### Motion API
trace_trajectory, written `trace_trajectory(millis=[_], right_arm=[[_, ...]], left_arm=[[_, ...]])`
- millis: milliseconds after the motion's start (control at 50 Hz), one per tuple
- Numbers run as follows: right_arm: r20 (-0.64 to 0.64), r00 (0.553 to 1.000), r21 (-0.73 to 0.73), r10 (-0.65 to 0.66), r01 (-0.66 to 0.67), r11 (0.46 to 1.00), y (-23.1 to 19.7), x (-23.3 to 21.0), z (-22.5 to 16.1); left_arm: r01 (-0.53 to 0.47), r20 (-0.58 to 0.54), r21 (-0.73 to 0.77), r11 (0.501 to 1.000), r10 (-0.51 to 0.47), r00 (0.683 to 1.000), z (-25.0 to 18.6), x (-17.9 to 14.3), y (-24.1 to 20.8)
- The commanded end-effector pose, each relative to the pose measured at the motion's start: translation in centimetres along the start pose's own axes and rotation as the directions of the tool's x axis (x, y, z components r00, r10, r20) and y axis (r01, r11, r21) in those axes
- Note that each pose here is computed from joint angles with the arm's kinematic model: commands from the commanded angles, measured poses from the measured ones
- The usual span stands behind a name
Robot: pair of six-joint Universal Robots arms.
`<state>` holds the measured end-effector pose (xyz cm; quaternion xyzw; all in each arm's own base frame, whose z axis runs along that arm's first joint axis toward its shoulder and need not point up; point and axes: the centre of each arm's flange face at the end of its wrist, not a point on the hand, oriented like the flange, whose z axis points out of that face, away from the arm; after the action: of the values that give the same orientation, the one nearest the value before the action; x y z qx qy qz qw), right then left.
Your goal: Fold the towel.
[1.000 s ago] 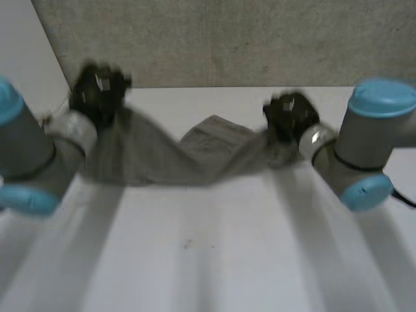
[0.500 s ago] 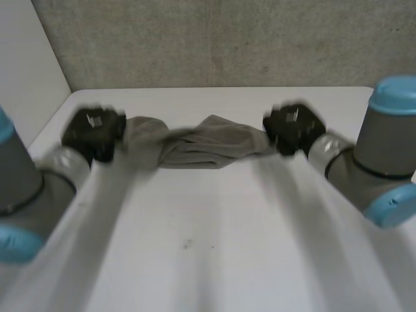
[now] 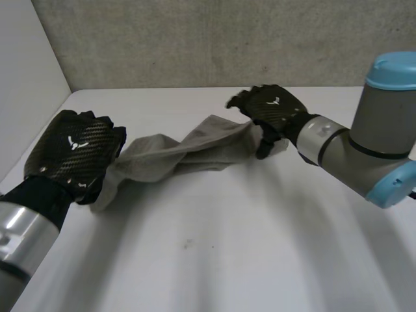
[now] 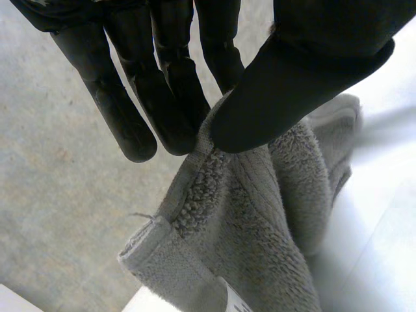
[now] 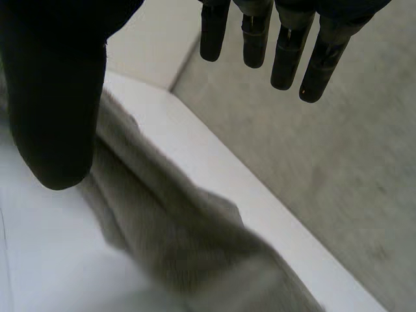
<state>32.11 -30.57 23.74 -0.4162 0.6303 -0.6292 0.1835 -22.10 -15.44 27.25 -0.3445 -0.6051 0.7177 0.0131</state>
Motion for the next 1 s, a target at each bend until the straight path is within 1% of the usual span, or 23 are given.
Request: trace_trajectory(millis=[20, 80, 100, 180, 200, 260, 300, 420, 540, 640, 680, 760, 800, 860, 900, 1000], right_arm=[[0.085, 0.996, 0.009, 0.007, -0.007, 1.000, 1.3, -2.8, 2.2], [0.125, 0.992, -0.015, 0.027, -0.025, 1.000, 2.6, -5.0, 2.7], [0.125, 0.992, -0.015, 0.027, -0.025, 1.000, 2.6, -5.0, 2.7], [0.146, 0.983, -0.049, 0.110, -0.104, 0.993, 4.9, -6.5, 3.5], [0.143, 0.980, -0.049, 0.138, -0.132, 0.990, 5.7, -6.6, 3.9], [0.133, 0.979, -0.040, 0.157, -0.153, 0.987, 6.2, -6.6, 4.3], [0.090, 0.980, -0.011, 0.177, -0.177, 0.984, 6.9, -6.2, 5.1], [0.021, 0.987, 0.028, 0.160, -0.161, 0.987, 8.0, -5.5, 6.6], [-0.002, 0.989, 0.040, 0.147, -0.147, 0.988, 8.1, -4.9, 7.0], [-0.028, 0.988, 0.036, 0.149, -0.148, 0.988, 8.5, -3.9, 7.1], [-0.061, 0.985, 0.013, 0.160, -0.159, 0.987, 9.4, -2.3, 6.8], [-0.084, 0.982, -0.015, 0.171, -0.173, 0.985, 10.2, -1.3, 6.4], [-0.120, 0.975, -0.049, 0.185, -0.192, 0.980, 11.1, 0.0, 5.9], [-0.146, 0.971, -0.063, 0.189, -0.200, 0.978, 11.5, 0.7, 5.6], [-0.191, 0.962, -0.082, 0.194, -0.212, 0.974, 12.0, 2.2, 4.9], [-0.232, 0.953, -0.092, 0.195, -0.221, 0.971, 11.9, 4.0, 3.9]], left_arm=[[0.000, -0.006, 0.014, 1.000, 0.000, 1.000, -2.0, 0.2, -0.9], [-0.002, 0.005, 0.030, 1.000, 0.002, 1.000, -2.4, -0.1, -1.4], [-0.004, 0.012, 0.037, 0.999, 0.003, 1.000, -2.5, -0.3, -1.6], [-0.005, 0.025, 0.052, 0.999, 0.004, 1.000, -2.5, -0.6, -2.1], [-0.006, 0.029, 0.055, 0.998, 0.004, 1.000, -2.5, -0.7, -2.2], [-0.008, 0.035, 0.064, 0.998, 0.005, 0.999, -2.6, -0.8, -2.4], [-0.010, 0.041, 0.075, 0.997, 0.007, 0.999, -2.7, -0.9, -2.7], [-0.015, 0.064, 0.103, 0.995, 0.008, 0.998, -3.1, -1.4, -3.4], [-0.017, 0.072, 0.099, 0.995, 0.010, 0.997, -3.1, -1.7, -3.6], [-0.019, 0.088, 0.088, 0.996, 0.011, 0.996, -2.9, -2.1, -3.4], [-0.020, 0.098, 0.082, 0.996, 0.012, 0.995, -2.8, -2.3, -3.3], [-0.026, 0.129, 0.069, 0.997, 0.017, 0.991, -2.4, -3.0, -3.0], [-0.028, 0.137, 0.068, 0.997, 0.018, 0.990, -2.3, -3.1, -3.0], [-0.029, 0.153, 0.064, 0.998, 0.019, 0.988, -2.1, -3.5, -2.9], [-0.031, 0.158, 0.061, 0.998, 0.021, 0.987, -2.0, -3.7, -2.8], [-0.033, 0.172, 0.051, 0.998, 0.024, 0.985, -1.6, -4.1, -2.6]])
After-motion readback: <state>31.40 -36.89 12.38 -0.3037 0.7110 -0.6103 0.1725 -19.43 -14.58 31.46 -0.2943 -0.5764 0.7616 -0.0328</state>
